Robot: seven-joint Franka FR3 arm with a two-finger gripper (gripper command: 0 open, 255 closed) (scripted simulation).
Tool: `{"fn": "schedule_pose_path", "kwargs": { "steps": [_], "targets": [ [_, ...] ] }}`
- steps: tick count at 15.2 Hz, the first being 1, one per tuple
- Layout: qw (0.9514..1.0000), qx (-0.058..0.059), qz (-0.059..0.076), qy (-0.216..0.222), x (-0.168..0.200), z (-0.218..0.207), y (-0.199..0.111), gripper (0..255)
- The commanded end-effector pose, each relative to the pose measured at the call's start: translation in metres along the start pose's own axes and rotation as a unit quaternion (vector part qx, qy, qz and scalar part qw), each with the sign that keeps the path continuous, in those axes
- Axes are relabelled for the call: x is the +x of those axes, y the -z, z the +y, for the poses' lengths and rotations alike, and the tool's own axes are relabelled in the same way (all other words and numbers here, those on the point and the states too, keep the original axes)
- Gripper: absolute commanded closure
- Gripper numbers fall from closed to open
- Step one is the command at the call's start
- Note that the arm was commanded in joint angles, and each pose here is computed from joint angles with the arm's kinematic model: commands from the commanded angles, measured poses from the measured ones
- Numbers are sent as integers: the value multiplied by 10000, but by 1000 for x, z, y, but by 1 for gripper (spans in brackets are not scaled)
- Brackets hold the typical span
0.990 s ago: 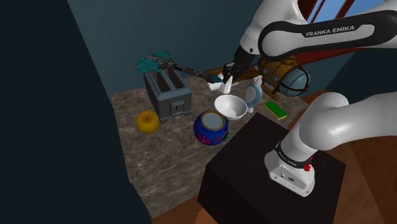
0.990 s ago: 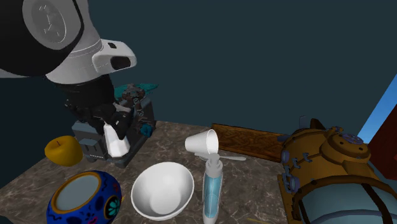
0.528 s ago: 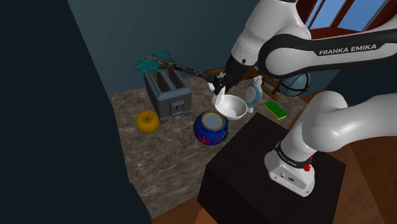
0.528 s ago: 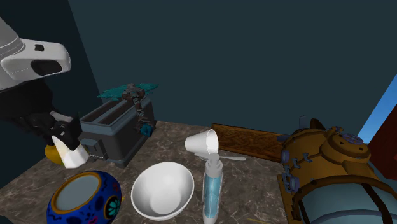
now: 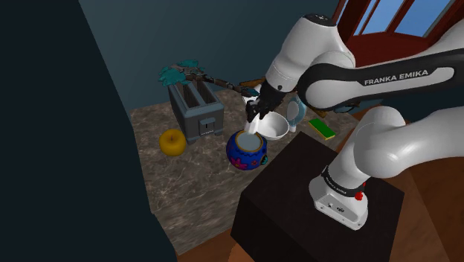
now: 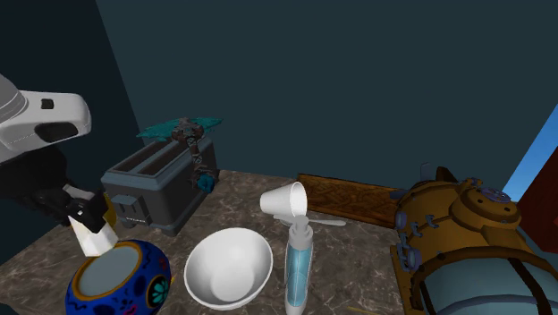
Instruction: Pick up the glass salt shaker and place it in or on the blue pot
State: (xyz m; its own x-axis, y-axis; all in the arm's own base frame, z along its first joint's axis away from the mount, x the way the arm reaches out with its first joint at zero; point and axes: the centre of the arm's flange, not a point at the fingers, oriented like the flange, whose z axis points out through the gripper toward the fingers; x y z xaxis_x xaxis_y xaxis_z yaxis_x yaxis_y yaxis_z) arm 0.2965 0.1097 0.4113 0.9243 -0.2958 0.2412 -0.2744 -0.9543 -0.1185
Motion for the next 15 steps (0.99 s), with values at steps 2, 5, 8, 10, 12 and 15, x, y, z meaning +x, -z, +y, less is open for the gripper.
{"fn": "schedule_pose_path", "kwargs": {
  "steps": [2,5,8,10,12,15],
  "targets": [
    [10000,2,3,0,-3,2,-15,255],
    [10000,2,3,0,-7,3,-30,255],
    [10000,2,3,0,-10,5,-46,255],
    [10000,2,3,0,-10,5,-46,255],
    [10000,2,3,0,-10,5,-46,255],
    [10000,2,3,0,-10,5,-46,255]
  ]
}}
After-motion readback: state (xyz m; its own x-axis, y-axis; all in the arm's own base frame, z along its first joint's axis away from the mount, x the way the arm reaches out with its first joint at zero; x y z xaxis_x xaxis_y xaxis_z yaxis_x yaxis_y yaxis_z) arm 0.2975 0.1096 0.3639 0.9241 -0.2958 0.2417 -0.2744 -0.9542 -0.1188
